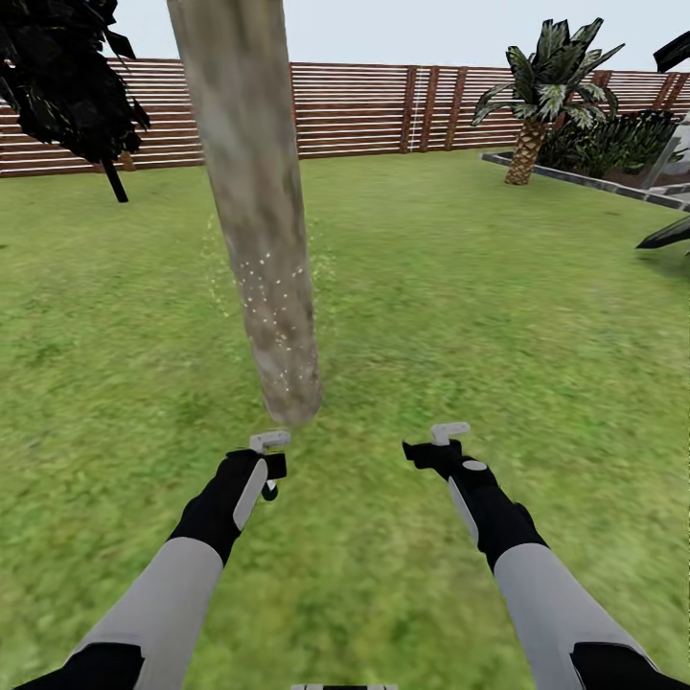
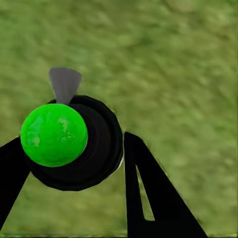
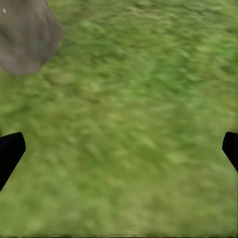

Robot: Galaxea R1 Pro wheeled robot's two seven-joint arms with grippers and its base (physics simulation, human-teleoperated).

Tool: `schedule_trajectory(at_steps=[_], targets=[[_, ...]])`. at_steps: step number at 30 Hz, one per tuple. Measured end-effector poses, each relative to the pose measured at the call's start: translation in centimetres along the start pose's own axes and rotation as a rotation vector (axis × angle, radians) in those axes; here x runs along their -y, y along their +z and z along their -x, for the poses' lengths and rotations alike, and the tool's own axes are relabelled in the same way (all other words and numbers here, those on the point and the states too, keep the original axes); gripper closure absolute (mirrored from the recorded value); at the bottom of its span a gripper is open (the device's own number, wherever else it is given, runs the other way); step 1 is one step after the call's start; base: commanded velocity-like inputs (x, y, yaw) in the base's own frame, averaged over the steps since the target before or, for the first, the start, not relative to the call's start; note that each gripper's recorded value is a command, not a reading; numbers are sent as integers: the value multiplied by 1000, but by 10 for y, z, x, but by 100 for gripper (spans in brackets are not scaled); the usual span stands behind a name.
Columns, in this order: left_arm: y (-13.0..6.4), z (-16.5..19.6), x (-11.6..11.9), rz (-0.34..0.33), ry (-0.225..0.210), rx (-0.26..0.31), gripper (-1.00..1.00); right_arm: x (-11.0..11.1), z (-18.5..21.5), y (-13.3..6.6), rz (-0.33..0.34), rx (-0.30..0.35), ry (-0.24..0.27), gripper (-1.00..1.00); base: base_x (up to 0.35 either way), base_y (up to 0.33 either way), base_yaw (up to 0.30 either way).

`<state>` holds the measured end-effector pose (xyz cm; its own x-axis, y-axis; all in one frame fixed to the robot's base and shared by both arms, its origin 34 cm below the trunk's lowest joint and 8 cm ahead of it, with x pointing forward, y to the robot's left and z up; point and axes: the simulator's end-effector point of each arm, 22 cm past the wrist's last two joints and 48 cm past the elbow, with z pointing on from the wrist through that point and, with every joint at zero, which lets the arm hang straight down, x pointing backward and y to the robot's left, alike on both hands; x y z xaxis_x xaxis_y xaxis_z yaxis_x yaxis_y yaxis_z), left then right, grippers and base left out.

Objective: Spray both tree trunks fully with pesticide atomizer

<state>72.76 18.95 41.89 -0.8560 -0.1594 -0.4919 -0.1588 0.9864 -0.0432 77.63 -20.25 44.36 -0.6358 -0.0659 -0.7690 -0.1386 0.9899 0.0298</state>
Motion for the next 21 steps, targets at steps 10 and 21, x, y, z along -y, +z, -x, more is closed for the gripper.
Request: schedule_trajectory(at_steps=[10, 21], targets=[[2, -47, 41, -241, 6, -57, 100, 1, -2, 0, 3, -3, 0, -100, -325, 46, 0], [-13, -76, -34, -441, 361, -118, 100, -100, -5, -22, 413, -86, -44, -100, -140, 0, 0]])
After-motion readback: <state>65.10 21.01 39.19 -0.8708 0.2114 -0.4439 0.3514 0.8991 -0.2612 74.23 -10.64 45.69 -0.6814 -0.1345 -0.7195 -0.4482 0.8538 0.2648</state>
